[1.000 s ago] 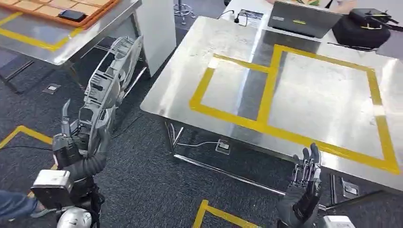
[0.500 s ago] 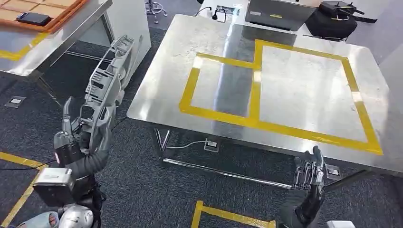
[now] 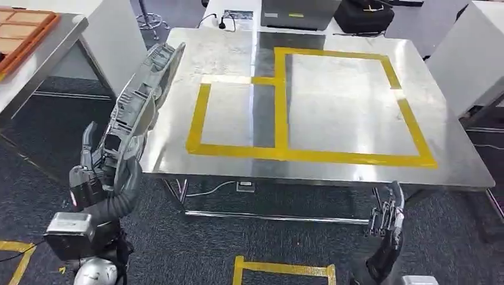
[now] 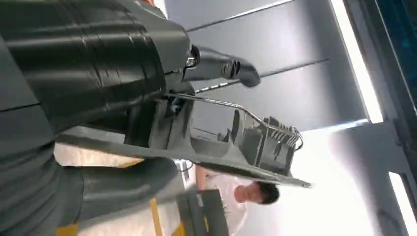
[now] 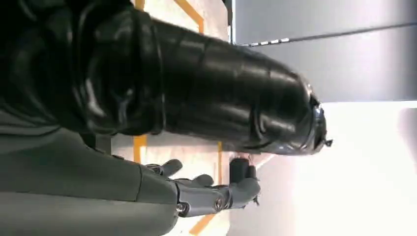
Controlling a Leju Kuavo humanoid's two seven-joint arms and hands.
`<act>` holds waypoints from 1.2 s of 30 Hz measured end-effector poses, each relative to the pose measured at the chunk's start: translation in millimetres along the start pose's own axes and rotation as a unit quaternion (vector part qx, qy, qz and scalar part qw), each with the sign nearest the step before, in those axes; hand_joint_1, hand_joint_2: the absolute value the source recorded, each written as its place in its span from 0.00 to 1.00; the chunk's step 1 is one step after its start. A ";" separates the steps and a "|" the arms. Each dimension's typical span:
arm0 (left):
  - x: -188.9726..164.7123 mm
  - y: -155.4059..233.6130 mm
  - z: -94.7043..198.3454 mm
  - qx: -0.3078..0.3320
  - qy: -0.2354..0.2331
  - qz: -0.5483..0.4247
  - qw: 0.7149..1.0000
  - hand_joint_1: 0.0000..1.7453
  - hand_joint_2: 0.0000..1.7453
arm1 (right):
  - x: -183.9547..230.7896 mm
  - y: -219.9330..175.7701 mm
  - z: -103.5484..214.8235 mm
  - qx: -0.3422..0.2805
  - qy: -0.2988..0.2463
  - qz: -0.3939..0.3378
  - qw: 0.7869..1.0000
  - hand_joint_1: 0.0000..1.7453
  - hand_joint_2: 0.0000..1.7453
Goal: Take the parts from the cabinet and place them on the table.
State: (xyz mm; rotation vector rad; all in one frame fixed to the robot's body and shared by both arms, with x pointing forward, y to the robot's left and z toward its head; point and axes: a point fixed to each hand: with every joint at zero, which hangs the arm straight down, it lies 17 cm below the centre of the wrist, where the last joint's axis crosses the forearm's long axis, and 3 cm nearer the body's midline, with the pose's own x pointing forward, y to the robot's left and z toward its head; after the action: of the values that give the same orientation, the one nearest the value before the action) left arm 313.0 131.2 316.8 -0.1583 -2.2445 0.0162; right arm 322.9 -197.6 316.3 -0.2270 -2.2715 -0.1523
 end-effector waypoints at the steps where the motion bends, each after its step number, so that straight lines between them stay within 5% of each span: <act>1: -0.5 0.3 0.4 0.000 0.001 -0.001 1.000 1.00 1.00 | -0.7 0.0 0.2 0.000 0.001 0.001 1.000 0.00 0.00; 36: -3.1 0.5 0.2 -0.001 0.007 -0.004 1.000 1.00 1.00 | -4.8 -3.3 -0.2 -0.006 0.010 0.009 1.000 0.00 0.00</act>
State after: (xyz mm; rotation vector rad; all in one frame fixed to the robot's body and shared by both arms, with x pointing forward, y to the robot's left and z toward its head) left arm 314.8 131.3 314.2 -0.1511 -2.2305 0.0076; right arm 325.4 -201.4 312.7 -0.2505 -2.2496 -0.1590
